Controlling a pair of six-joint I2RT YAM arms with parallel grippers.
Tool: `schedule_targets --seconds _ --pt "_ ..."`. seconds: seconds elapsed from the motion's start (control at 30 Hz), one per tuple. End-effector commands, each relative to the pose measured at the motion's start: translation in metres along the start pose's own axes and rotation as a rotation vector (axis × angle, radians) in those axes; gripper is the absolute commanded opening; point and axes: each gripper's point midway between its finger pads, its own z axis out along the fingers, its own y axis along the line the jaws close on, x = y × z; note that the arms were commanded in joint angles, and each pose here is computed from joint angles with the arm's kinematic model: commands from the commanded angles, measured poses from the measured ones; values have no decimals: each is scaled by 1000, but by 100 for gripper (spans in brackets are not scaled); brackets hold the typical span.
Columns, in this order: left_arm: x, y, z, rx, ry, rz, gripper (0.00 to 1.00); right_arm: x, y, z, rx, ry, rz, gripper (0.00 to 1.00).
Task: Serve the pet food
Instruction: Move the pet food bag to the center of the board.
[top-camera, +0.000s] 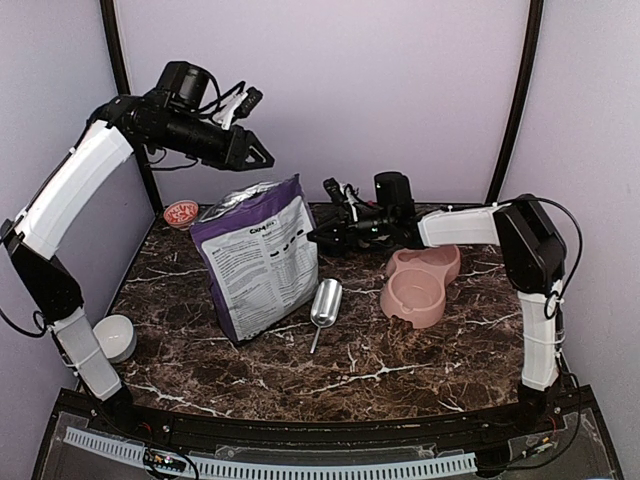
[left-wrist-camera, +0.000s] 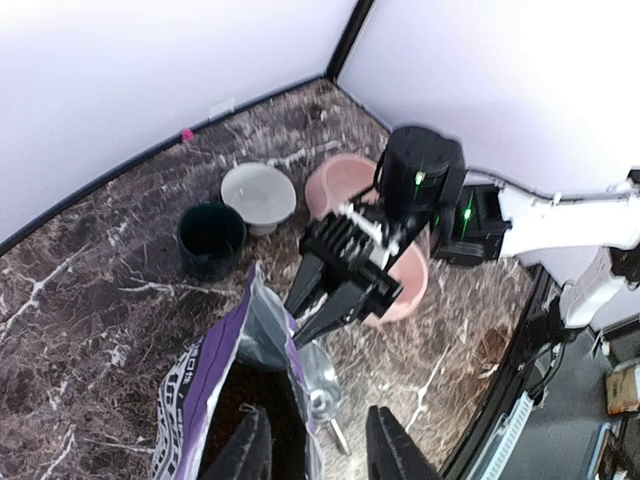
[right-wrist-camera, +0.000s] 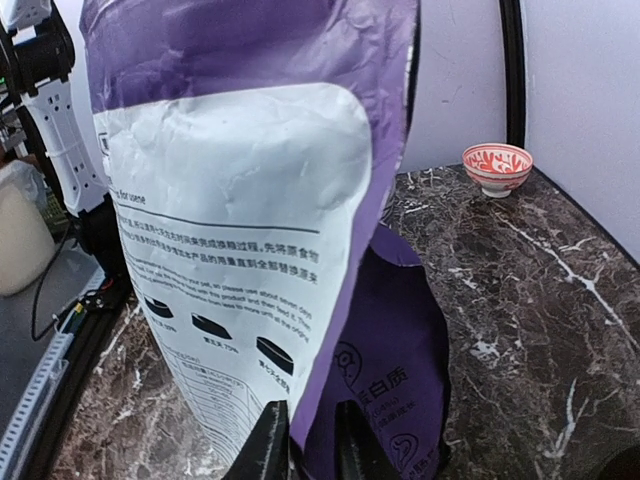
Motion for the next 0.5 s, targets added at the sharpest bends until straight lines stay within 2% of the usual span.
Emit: schedule_targets --seconds 0.0,0.27,0.33,0.47 --pt "-23 -5 -47 -80 -118 97 38 -17 1 -9 58 -1 -55 20" --pt "-25 19 -80 -290 -139 124 59 -28 5 -15 87 14 -83 37" --pt "-15 24 -77 -305 -107 129 64 -31 6 -17 103 20 -90 43" --pt "7 29 -59 -284 -19 129 66 -37 6 -25 160 32 -103 53"
